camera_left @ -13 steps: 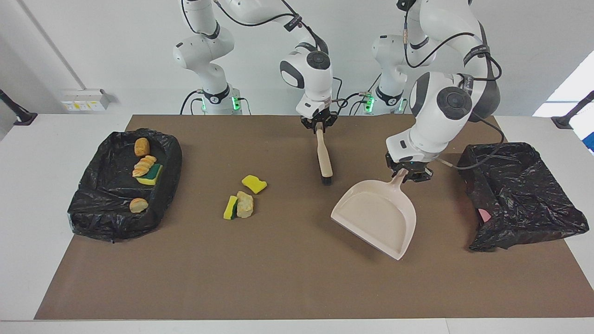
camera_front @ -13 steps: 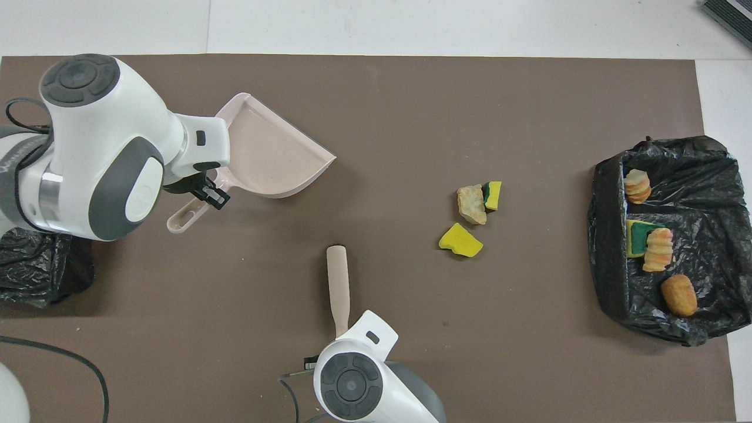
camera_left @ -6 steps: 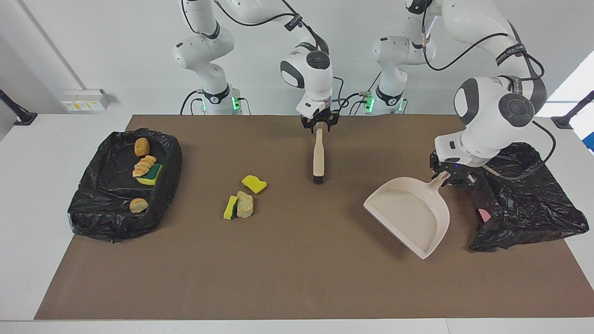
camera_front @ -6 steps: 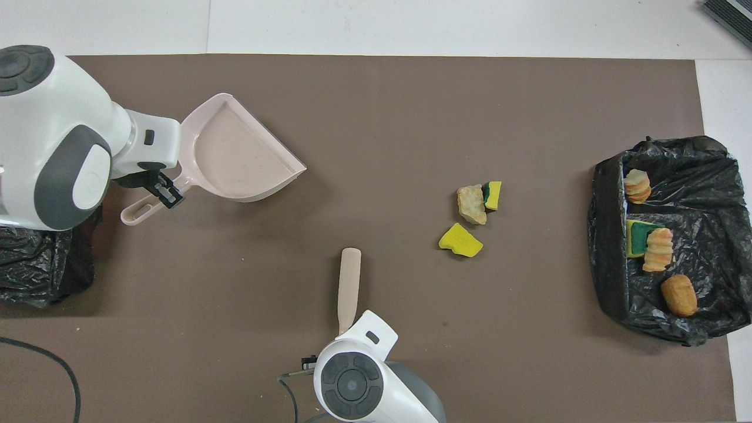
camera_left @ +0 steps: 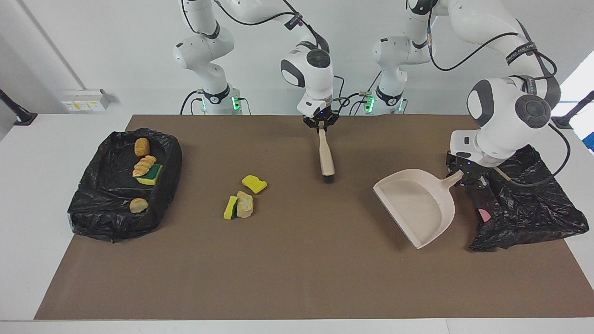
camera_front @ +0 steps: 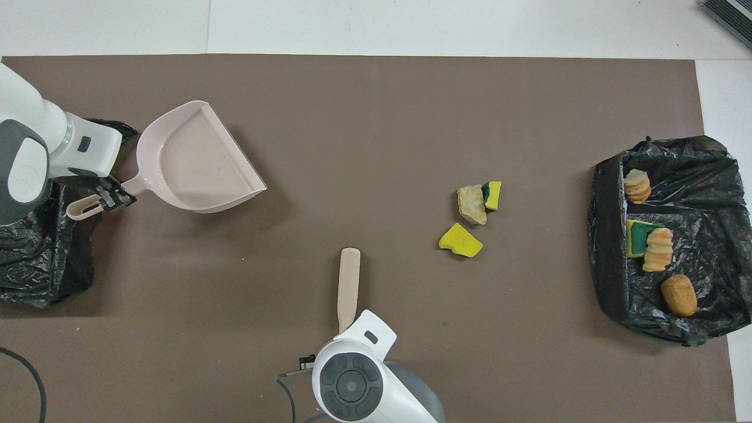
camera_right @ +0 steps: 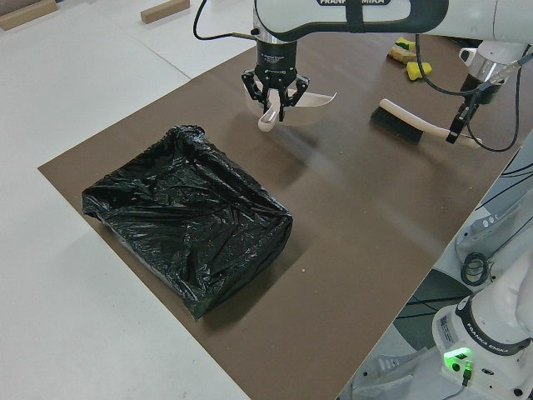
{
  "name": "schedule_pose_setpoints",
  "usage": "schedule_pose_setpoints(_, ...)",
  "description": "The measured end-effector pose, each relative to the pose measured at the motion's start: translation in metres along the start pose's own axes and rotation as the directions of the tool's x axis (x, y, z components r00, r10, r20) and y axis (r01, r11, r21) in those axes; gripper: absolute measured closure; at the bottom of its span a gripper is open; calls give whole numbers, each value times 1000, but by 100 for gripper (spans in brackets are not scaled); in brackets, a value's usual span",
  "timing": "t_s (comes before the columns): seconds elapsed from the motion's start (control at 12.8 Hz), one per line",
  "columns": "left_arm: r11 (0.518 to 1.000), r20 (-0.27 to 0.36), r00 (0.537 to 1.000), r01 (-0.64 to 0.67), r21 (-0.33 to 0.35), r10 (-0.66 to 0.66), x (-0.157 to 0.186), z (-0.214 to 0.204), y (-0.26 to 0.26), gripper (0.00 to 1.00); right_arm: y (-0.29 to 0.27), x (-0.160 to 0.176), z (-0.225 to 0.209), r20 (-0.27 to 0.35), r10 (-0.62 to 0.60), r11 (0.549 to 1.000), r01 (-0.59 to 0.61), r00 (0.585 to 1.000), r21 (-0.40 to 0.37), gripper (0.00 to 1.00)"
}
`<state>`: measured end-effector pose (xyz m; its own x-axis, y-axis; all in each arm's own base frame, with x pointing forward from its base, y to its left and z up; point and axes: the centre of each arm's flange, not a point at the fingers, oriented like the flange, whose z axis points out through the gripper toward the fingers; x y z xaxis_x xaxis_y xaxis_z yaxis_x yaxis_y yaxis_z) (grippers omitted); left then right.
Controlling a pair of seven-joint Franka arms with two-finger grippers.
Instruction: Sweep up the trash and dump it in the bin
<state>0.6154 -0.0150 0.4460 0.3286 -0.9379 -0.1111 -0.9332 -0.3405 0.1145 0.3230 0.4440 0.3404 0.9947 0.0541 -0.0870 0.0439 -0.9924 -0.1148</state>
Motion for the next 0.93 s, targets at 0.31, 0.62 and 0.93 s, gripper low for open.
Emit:
schedule_pose_setpoints(0.31, 974, 2, 974, -225, 24, 225, 3, 10, 0, 69, 1, -3, -6, 12, -2, 1000, 2, 1000, -19, 73)
schedule_pose_setpoints(0.62, 954, 4, 956, -293, 59, 293, 15, 41, 16, 69, 27, -8, -68, -54, 26, 990, -33, 998, -135, 73)
schedule_pose_setpoints(0.93, 942, 14, 944, -331, 59, 331, 64, 62, 57, 69, 105, 27, -122, -117, 135, 954, -161, 984, -254, 73)
